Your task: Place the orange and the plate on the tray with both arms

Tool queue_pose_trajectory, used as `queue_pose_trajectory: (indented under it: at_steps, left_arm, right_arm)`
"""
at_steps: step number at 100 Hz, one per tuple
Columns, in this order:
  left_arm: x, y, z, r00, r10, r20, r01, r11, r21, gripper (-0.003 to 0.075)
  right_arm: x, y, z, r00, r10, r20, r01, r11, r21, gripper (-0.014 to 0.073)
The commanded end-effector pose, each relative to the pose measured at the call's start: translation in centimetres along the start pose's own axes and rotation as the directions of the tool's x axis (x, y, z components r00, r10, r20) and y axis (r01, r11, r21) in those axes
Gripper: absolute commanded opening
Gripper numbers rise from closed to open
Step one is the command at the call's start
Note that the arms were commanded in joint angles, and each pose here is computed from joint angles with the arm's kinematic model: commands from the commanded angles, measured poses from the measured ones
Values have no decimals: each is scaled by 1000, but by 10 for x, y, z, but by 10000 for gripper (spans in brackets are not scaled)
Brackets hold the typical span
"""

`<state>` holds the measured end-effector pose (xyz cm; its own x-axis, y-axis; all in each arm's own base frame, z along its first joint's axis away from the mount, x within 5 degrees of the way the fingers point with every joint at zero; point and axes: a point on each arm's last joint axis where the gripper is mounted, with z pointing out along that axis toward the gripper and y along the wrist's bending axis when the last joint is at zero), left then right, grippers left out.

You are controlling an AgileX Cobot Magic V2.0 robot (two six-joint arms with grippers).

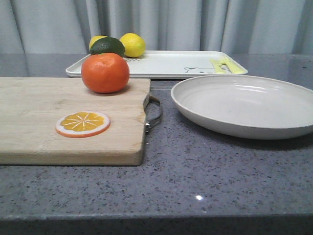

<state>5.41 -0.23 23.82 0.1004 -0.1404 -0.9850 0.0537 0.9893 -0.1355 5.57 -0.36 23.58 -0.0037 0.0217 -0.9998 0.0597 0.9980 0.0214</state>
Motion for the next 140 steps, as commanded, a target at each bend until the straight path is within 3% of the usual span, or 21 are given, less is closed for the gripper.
queue_pose_trajectory:
  at_steps: [1, 23, 50, 74, 122, 129, 140]
  left_arm:
    - [-27, -4, 6, 997, -18, 75, 17, 1000, 14, -20]
    - [-54, -8, 30, 1000, -18, 14, 18, 1000, 6, -20]
    - [-78, -11, 67, 998, -17, -58, 17, 1000, -5, -20]
    - [-71, -10, 88, 990, -18, -141, 15, 1000, -18, -20]
    - [-71, -10, 93, 992, -17, -127, 15, 1000, -20, -15]
    - [-71, -10, 93, 992, -17, -127, 15, 1000, -20, 30]
    - [-71, -10, 93, 992, -17, -127, 15, 1000, -20, 223]
  right_arm:
    - [-27, 0, 3, 998, -9, 69, 8, 1000, 4, -64]
    - [-43, 1, 20, 997, 18, -76, -18, 1000, 8, -64]
    - [-64, 1, 42, 990, 25, -137, -24, 1000, 10, -64]
    - [-70, 1, 60, 979, 25, -200, -23, 1000, 13, -64]
    - [-70, 1, 60, 980, 25, -199, -23, 1000, 13, -64]
    - [-70, 1, 60, 980, 25, -195, -23, 1000, 13, -64]
    - [-70, 1, 60, 981, 25, -191, -23, 1000, 13, -64]
